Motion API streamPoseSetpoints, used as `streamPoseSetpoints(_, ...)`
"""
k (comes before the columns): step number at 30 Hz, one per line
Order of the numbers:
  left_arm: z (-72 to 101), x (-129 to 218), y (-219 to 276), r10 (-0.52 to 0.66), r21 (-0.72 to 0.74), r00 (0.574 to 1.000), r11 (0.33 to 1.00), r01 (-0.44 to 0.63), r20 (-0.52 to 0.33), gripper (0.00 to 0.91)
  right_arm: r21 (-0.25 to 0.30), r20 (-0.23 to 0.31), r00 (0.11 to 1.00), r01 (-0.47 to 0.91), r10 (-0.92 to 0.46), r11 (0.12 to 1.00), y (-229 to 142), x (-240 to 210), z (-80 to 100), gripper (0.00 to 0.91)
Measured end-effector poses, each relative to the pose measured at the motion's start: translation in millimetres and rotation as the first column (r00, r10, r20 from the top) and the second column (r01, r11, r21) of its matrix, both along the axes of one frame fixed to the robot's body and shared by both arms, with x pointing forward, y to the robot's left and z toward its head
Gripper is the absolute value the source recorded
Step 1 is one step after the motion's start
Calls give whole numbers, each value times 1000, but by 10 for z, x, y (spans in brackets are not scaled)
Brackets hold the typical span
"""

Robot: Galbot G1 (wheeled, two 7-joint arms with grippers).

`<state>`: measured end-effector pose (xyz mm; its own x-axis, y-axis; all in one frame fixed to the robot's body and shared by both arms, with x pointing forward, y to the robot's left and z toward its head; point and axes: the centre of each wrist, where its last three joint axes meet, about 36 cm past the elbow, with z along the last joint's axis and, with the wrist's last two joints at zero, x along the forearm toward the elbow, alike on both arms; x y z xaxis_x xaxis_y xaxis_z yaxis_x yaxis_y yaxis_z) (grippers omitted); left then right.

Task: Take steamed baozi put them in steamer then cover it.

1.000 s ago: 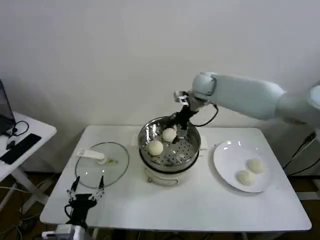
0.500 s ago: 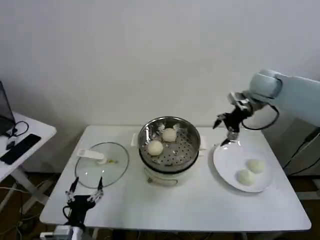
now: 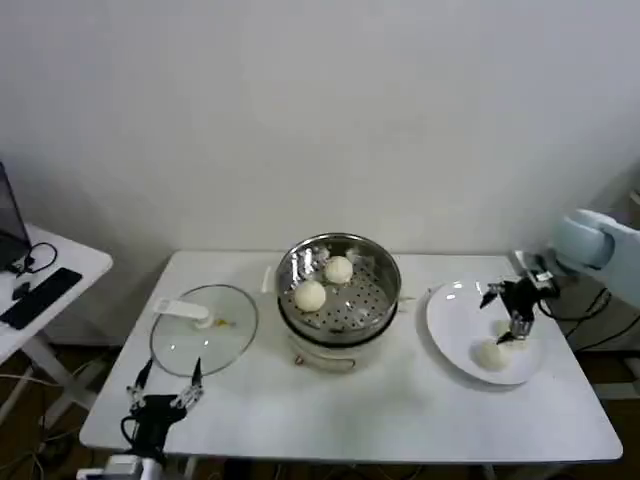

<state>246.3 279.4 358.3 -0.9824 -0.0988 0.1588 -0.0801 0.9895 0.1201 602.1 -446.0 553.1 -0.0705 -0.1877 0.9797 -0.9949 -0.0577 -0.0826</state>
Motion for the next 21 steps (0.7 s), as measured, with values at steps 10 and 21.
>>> streamPoseSetpoints(10,-48,-31,-10,6,-5,1000,1000,-6,-14,907,-60,-32,999,8,-10,998,-132,-6,-443,907)
streamPoseSetpoints(21,-60,-24,-4,9,-5,1000,1000,-9,-16,907,-86,-35,999,17,-21,996,-147,83,-678,907)
